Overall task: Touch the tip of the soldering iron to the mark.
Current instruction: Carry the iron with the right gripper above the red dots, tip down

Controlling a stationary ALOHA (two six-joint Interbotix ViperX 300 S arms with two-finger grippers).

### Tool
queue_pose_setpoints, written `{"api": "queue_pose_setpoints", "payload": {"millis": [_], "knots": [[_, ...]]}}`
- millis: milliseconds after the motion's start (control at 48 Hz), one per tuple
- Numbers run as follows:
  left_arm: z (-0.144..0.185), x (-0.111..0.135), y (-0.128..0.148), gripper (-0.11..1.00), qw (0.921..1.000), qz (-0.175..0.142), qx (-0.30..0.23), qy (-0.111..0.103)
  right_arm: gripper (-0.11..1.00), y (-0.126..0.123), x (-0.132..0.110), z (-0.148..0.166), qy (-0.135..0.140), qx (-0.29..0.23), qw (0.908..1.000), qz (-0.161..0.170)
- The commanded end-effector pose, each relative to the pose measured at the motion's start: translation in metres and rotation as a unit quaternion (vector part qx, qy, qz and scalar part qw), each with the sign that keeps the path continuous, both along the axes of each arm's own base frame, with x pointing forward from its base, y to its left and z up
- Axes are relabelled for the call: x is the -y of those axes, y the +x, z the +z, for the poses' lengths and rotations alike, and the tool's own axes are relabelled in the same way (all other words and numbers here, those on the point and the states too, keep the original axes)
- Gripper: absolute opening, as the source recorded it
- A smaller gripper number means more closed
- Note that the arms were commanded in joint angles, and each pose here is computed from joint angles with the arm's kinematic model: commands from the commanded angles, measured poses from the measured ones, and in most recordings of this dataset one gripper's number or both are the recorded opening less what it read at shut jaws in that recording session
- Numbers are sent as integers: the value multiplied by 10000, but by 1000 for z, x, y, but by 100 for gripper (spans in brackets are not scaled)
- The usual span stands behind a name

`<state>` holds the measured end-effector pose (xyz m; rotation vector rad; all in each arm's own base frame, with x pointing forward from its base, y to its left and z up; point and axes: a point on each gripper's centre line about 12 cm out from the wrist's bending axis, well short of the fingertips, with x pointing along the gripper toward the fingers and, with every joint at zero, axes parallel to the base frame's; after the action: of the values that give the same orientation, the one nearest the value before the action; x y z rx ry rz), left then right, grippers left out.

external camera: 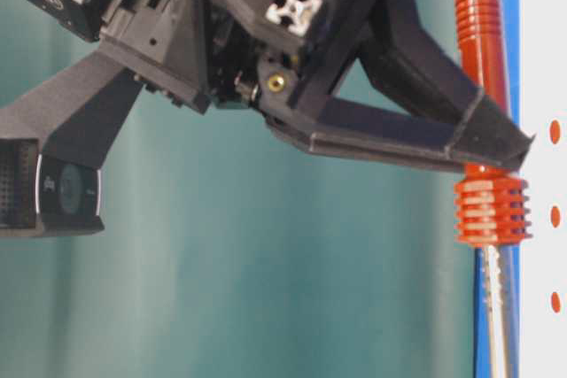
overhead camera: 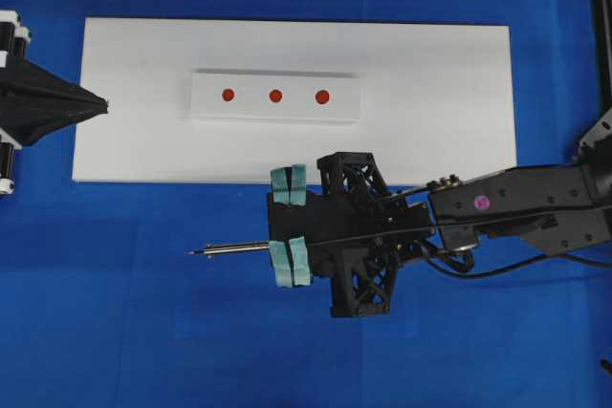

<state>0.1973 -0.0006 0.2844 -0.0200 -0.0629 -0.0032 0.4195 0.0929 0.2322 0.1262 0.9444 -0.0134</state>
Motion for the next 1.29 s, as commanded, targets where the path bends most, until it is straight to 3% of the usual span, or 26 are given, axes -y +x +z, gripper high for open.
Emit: {"api": "queue_pose_setpoints", "payload": {"millis": [0,271,605,1022,1272], "knots": [[5,1,1,0,10000,-18,84,22,7,1,17,22,-52,247,9996,-143],[5,1,1,0,10000,-18,77,22,6,-1,78,32,-488,200,9973,-508],[4,1,2,0,10000,-19,61,15,7,-15,157,30,-922,-469,9909,-863],[4,1,2,0,10000,-20,54,37,7,-15,197,37,-1089,-193,9908,-782],[4,0,2,0,10000,-10,54,38,7,-14,196,37,-978,-183,9925,-710]]}}
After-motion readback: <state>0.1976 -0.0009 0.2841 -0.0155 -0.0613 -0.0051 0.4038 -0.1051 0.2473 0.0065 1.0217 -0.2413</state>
